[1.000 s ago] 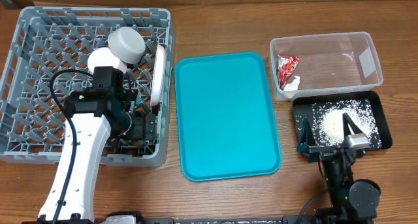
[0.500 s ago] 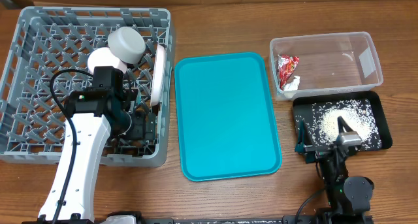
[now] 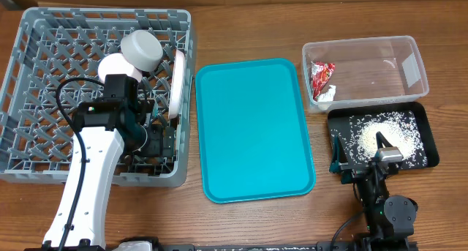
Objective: Sort waste into correct bins and load items into the dishwasher
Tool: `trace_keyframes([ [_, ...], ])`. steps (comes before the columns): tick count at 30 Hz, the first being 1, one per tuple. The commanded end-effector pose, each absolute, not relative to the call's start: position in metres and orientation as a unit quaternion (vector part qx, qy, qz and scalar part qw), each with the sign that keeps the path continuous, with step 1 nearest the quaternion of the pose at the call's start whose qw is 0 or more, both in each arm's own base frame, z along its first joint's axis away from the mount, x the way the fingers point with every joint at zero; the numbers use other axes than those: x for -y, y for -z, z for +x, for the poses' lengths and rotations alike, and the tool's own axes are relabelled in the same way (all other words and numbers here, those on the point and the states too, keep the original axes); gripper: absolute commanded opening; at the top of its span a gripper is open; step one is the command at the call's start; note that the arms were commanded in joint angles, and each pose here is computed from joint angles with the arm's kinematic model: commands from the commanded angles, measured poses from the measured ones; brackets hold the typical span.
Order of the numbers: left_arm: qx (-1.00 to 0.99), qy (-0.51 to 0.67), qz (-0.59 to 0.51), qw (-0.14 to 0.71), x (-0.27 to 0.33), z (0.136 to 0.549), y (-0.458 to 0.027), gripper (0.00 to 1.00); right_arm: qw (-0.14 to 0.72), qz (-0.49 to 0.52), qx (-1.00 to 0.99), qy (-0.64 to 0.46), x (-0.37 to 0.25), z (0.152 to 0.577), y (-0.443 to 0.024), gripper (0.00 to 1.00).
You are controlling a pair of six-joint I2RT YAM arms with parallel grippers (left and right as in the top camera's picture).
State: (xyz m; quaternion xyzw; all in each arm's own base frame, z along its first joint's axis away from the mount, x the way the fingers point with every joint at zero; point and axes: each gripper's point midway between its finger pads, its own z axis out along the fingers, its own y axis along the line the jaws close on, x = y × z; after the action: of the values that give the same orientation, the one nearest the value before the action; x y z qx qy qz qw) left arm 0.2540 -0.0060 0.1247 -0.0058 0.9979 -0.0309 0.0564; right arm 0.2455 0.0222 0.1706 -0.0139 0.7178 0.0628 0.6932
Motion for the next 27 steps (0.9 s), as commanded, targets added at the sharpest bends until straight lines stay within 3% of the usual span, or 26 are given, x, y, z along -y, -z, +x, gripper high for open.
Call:
trace_keyframes([
  [1,-0.998,0.025,0.005,0.052,0.0058,0.2536,-0.1223,1.0,0.697,-0.011,-0.715,-0.055,-0.0191,0.2457,-0.1699,1.0],
  [27,-0.999,0.007,0.007,0.051,-0.0004,0.253,-0.122,1.0,0.697,-0.011,-0.715,-0.055,-0.0191,0.2457,-0.1699,1.0],
])
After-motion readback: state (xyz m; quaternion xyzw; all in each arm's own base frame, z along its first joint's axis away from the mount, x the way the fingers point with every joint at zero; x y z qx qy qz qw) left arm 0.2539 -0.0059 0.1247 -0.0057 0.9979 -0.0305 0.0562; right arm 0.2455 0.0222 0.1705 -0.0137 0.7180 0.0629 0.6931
